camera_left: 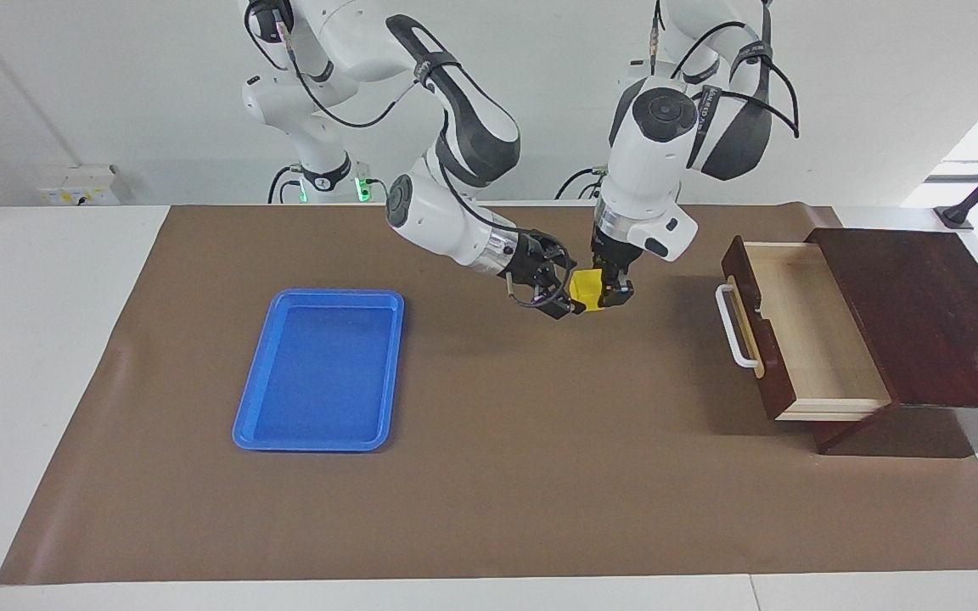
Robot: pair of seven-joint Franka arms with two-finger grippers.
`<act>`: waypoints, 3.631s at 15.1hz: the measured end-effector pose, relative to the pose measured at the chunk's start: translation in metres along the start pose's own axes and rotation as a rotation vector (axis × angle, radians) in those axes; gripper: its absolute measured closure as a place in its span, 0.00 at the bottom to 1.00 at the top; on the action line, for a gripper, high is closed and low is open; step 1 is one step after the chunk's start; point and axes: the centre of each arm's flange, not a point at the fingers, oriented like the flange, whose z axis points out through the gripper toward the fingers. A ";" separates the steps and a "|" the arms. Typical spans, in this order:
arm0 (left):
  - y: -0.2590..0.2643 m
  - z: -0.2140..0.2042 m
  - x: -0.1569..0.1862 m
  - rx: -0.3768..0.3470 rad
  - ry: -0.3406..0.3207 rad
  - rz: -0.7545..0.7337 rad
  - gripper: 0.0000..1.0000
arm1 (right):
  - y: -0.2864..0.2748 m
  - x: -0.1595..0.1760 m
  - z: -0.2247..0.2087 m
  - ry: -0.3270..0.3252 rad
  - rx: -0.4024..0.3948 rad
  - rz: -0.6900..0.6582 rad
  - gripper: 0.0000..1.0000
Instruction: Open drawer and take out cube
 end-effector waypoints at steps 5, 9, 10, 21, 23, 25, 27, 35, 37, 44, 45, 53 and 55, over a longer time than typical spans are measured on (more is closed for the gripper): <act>-0.001 0.001 0.000 0.009 0.004 0.004 0.45 | -0.004 0.001 -0.004 0.000 0.014 0.001 0.21; -0.003 0.001 -0.002 0.009 0.007 0.016 0.45 | -0.008 0.002 -0.008 -0.003 0.019 0.011 0.44; -0.003 0.001 -0.002 0.009 0.007 0.016 0.45 | -0.008 0.002 -0.008 -0.003 0.019 0.011 0.44; -0.002 -0.001 -0.001 0.004 0.004 0.018 0.45 | -0.010 0.001 -0.009 -0.006 0.021 0.009 0.44; -0.002 -0.001 -0.001 0.003 0.003 0.018 0.44 | -0.010 0.000 -0.010 -0.006 0.022 0.009 0.44; -0.002 -0.002 -0.001 0.002 0.002 0.018 0.44 | -0.010 0.000 -0.010 -0.007 0.022 0.009 0.44; -0.001 -0.003 0.000 -0.004 -0.001 0.015 0.23 | -0.009 -0.001 -0.009 -0.008 0.019 0.007 0.44; 0.001 -0.011 0.001 -0.022 -0.010 0.013 0.00 | -0.015 0.001 -0.015 -0.011 0.029 0.012 0.44; 0.000 -0.018 0.005 -0.032 -0.014 0.022 0.00 | -0.025 0.014 -0.029 -0.014 0.027 0.034 0.44; 0.004 -0.051 0.060 -0.039 -0.005 0.226 0.00 | -0.089 0.133 -0.158 0.051 0.044 0.145 0.44; 0.007 -0.056 0.075 -0.038 -0.003 0.251 0.00 | -0.091 0.148 -0.173 0.068 0.027 0.141 0.44; 0.020 0.006 0.193 -0.084 -0.001 0.214 0.00 | -0.077 0.238 -0.220 0.103 -0.007 0.078 0.44; 0.018 0.033 0.210 -0.067 0.004 0.220 0.00 | -0.067 0.254 -0.229 0.103 -0.012 0.038 0.44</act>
